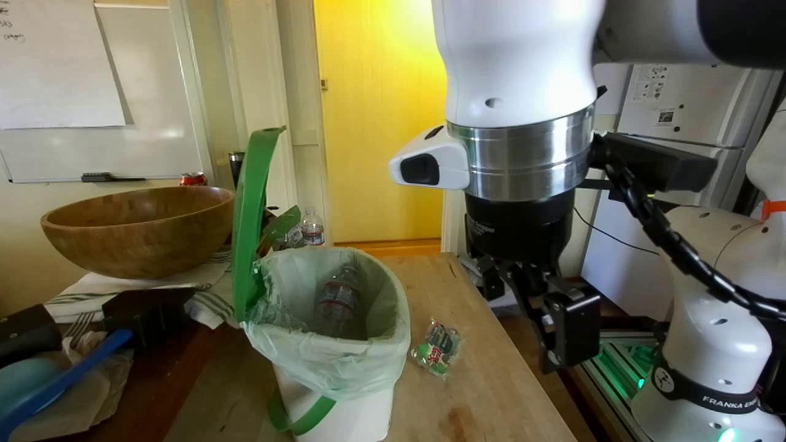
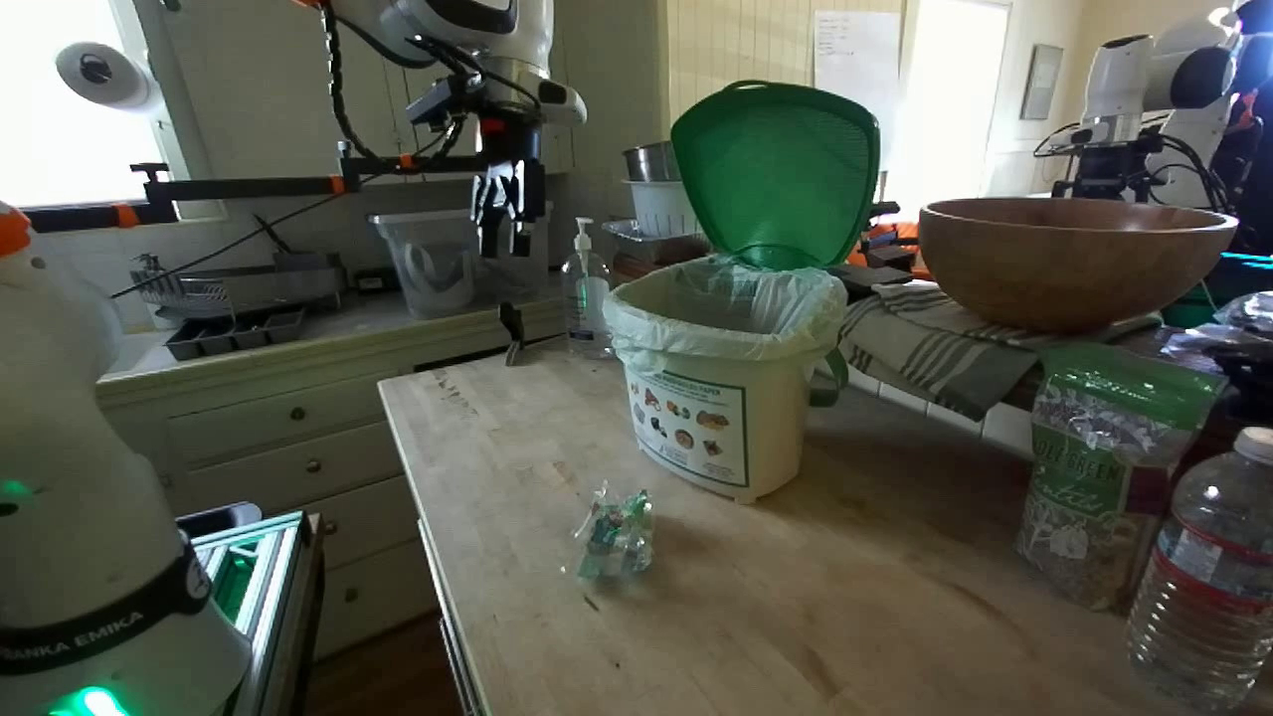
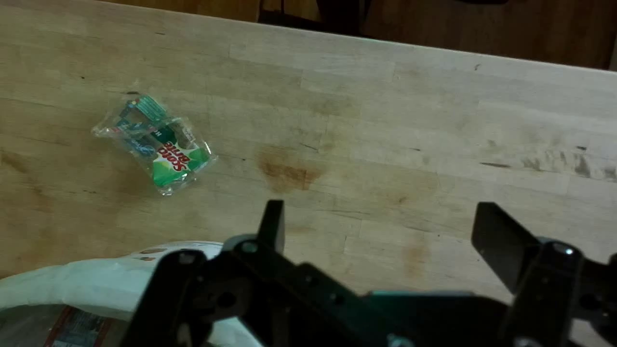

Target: Remove the plastic bottle from the trash can and place it on the counter top

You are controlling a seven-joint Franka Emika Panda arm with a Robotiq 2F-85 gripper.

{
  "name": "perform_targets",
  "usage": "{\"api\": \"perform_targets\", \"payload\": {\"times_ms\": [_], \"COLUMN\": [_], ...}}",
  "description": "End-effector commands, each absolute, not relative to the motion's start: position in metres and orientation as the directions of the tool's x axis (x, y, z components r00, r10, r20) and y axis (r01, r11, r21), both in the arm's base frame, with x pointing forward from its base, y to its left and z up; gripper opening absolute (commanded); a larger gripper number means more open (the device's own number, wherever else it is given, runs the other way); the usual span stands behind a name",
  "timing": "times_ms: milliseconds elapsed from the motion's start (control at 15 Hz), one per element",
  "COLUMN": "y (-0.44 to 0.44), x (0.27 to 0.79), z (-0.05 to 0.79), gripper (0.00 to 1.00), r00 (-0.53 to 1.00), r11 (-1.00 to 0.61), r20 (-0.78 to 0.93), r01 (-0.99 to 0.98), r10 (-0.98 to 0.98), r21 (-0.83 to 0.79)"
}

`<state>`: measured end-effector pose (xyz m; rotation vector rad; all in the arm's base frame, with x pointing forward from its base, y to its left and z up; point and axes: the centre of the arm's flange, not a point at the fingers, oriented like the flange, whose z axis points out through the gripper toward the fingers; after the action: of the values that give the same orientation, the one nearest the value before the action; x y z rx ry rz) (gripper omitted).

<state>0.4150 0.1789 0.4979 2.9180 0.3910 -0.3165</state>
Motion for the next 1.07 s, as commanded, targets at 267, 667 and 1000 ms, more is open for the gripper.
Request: {"api": "perform_targets", "payload": {"times_ms": [267,667,1000], "y": [0.142,0.117,0.114], "x": [0.447,0.469,0.47], "z": [0.503,0.507,0.511], "gripper": [1.0,1.0,1.0], "r00": [0.984,0.997,0.996], "r11": [-0.98,-0.996,-0.993], "r20": [-0.045,0.036,0.018], "r01": [0.178,0.066,0.087], "r10": [0.174,0.069,0.088], "r21": [0.091,0.06,0.076]}}
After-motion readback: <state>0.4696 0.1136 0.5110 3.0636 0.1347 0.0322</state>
